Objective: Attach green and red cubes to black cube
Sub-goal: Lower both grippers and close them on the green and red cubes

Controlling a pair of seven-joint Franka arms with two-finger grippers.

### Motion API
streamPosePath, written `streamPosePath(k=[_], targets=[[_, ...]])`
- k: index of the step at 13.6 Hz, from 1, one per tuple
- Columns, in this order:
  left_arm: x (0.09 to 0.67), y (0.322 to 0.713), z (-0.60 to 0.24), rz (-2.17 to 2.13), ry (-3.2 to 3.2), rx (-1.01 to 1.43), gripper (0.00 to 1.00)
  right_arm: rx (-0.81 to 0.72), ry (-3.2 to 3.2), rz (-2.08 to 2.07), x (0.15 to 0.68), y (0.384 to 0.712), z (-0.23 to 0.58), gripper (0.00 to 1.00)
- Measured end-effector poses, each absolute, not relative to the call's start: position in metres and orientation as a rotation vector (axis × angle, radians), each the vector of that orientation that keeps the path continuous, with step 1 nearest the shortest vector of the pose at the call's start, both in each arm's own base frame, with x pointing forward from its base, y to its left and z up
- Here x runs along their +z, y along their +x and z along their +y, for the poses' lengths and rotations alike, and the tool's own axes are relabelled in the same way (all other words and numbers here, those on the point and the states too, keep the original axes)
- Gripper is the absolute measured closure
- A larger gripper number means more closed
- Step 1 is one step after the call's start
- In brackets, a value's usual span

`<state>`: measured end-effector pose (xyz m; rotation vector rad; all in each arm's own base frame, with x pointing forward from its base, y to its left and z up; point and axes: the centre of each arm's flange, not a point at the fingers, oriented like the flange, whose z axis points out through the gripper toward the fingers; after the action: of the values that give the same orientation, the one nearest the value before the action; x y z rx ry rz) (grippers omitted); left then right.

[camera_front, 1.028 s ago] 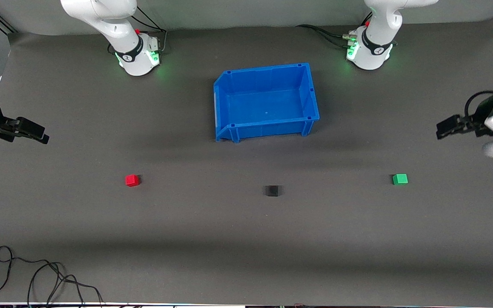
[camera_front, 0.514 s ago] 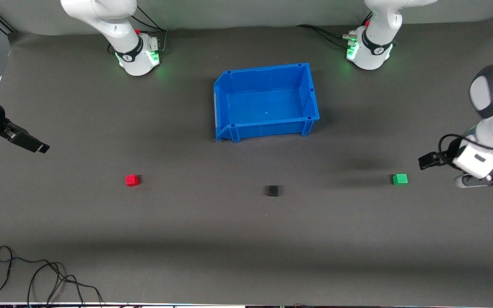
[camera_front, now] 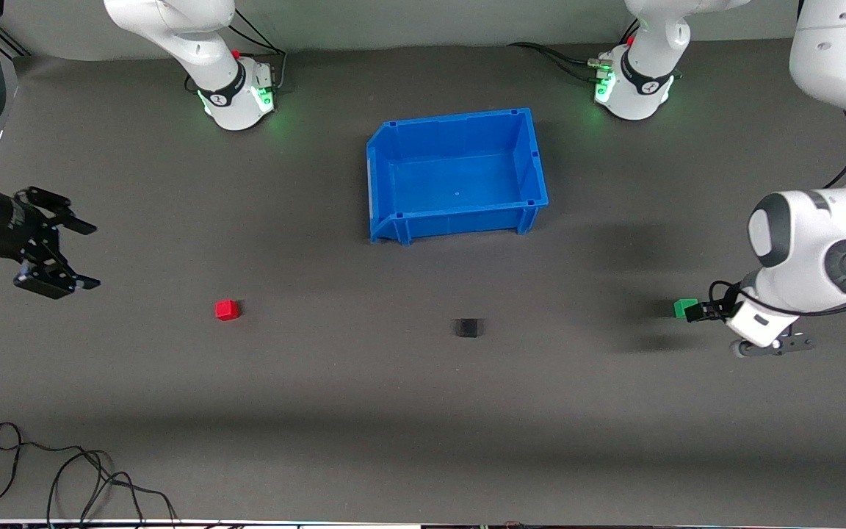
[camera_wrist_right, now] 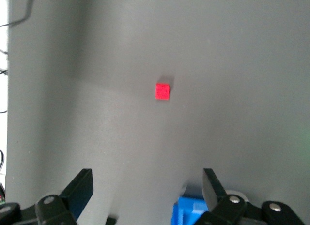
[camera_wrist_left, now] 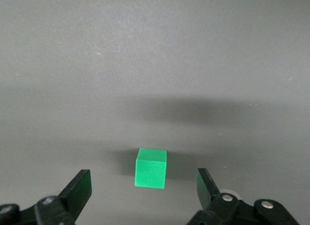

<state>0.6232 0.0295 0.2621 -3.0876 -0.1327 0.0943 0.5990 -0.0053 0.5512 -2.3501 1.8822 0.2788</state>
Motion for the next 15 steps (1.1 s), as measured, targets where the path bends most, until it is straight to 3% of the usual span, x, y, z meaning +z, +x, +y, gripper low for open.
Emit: streamPosePath(k=[5, 13, 15], targets=[[0.225, 0.619, 0.021, -0.069, -3.067, 0.174, 0.11, 0.538, -2.163, 1.989, 0.461, 0.605, -0.029, 0.00], [0.187, 0.616, 0.029, -0.040, -3.082, 0.251, 0.26, 0.460, -2.142, 1.869, 0.303, 0.576, -0.040, 0.00], [0.183, 0.620, 0.028, -0.038, -3.084, 0.251, 0.40, 0.445, -2.128, 1.817, 0.268, 0.569, -0.042, 0.00]])
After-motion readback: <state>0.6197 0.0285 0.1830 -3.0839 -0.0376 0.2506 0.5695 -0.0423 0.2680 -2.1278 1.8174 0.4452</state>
